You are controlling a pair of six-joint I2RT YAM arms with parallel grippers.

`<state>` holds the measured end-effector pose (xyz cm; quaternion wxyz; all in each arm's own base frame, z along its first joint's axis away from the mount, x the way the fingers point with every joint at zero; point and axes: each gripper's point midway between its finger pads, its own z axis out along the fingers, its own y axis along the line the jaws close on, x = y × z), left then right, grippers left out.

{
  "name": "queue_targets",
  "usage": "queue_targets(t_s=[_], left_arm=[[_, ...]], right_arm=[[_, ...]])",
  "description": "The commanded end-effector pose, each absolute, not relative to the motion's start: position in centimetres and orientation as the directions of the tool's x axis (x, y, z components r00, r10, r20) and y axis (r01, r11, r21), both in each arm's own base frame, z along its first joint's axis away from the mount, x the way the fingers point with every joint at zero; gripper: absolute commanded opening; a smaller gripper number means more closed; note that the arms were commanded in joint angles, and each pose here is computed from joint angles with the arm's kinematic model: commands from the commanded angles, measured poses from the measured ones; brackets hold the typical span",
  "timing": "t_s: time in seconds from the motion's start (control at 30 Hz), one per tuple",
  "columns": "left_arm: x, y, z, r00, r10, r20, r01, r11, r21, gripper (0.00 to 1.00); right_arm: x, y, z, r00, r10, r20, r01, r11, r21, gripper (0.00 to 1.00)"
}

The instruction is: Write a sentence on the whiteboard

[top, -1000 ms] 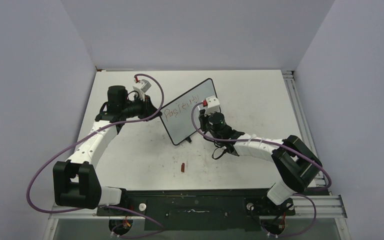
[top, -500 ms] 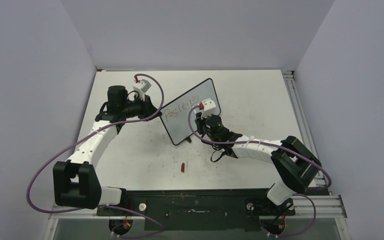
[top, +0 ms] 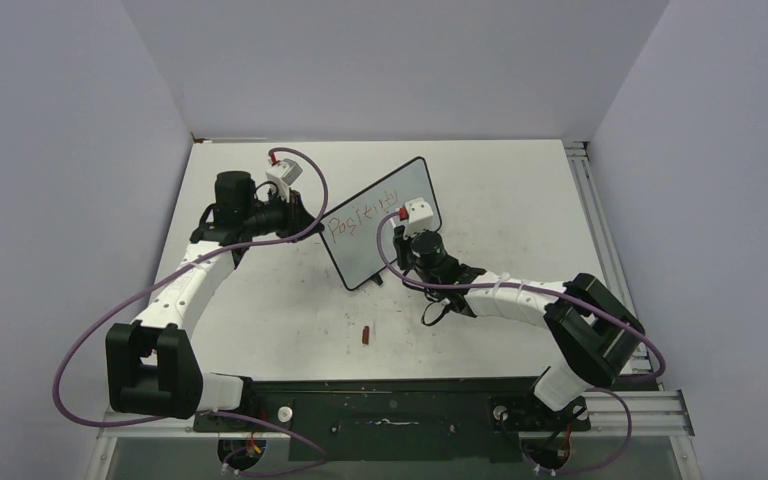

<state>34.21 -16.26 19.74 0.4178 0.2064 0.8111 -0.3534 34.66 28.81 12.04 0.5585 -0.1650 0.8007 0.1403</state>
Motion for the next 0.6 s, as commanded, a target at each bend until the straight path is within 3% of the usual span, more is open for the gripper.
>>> queue_targets(t_s=[0.0,0.57], left_arm=[[34.7,-16.3,23.1,-0.461,0.031,-0.887,0.683,0.65,-0.332,0.0],[34.7,-16.2,23.0,-0.46,0.031,-0.888,0.678,0.658,-0.328,0.0]], right_arm=[[34.5,28.1,14.9,-0.274,-0.065,-0.959,-0.39,0.92,0.05,0.05],[34.2,23.3,18.6,-0.231,-0.057,-0.971,-0.327,0.945,0.023,0.05]])
